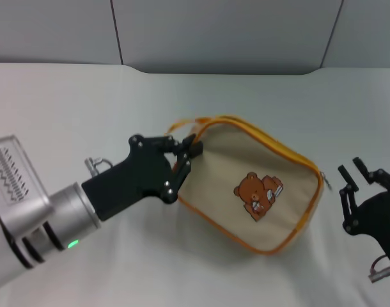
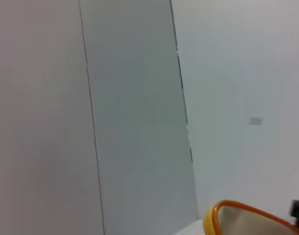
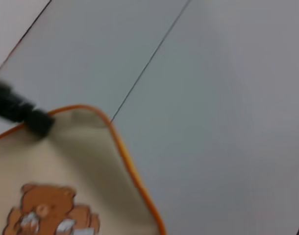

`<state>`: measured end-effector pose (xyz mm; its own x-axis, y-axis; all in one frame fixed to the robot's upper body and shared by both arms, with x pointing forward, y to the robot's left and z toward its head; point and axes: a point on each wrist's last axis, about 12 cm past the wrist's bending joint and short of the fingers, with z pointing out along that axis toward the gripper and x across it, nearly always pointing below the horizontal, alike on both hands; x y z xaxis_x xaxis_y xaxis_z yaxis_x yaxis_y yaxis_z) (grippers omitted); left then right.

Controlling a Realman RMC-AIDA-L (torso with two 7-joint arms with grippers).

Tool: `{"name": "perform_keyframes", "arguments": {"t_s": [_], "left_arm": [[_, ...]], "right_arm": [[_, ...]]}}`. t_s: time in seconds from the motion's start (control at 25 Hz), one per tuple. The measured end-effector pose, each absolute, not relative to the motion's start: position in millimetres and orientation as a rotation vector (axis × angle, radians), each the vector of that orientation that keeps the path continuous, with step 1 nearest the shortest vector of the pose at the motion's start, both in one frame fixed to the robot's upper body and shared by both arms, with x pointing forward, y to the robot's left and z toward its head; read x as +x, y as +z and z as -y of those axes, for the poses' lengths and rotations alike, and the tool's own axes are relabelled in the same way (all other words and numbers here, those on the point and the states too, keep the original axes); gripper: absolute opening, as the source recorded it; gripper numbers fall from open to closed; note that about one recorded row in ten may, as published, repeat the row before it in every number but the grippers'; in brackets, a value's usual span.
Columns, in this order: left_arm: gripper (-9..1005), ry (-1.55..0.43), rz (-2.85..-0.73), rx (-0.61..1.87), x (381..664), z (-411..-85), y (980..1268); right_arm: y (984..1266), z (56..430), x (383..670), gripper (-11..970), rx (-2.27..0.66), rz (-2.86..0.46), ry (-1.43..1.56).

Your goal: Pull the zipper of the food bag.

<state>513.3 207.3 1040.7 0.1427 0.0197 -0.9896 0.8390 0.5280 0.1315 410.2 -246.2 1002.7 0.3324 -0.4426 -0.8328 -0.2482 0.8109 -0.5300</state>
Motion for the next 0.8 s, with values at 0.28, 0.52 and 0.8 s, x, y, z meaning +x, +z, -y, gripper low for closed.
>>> {"name": "perform_keyframes", "arguments": {"t_s": [0.28, 0.52, 0.8], "left_arm": [[61, -0.747, -1.335, 0.724, 487.5, -221.7, 1031.2], [171, -0.816, -1.305, 0.738, 480.6, -243.2, 1039.5], [597, -1.02, -1.308, 1.063, 468.6, -247.1, 1048.4]], "right_arm": [[1011.1, 264.3, 434.4, 199, -0.555, -1.288, 0.176], [1035.0, 294.4, 458.3, 368, -0.618, -1.357, 0.627], [1069.1, 298.1, 468.7, 621, -0.953, -1.4, 1.038]]}}
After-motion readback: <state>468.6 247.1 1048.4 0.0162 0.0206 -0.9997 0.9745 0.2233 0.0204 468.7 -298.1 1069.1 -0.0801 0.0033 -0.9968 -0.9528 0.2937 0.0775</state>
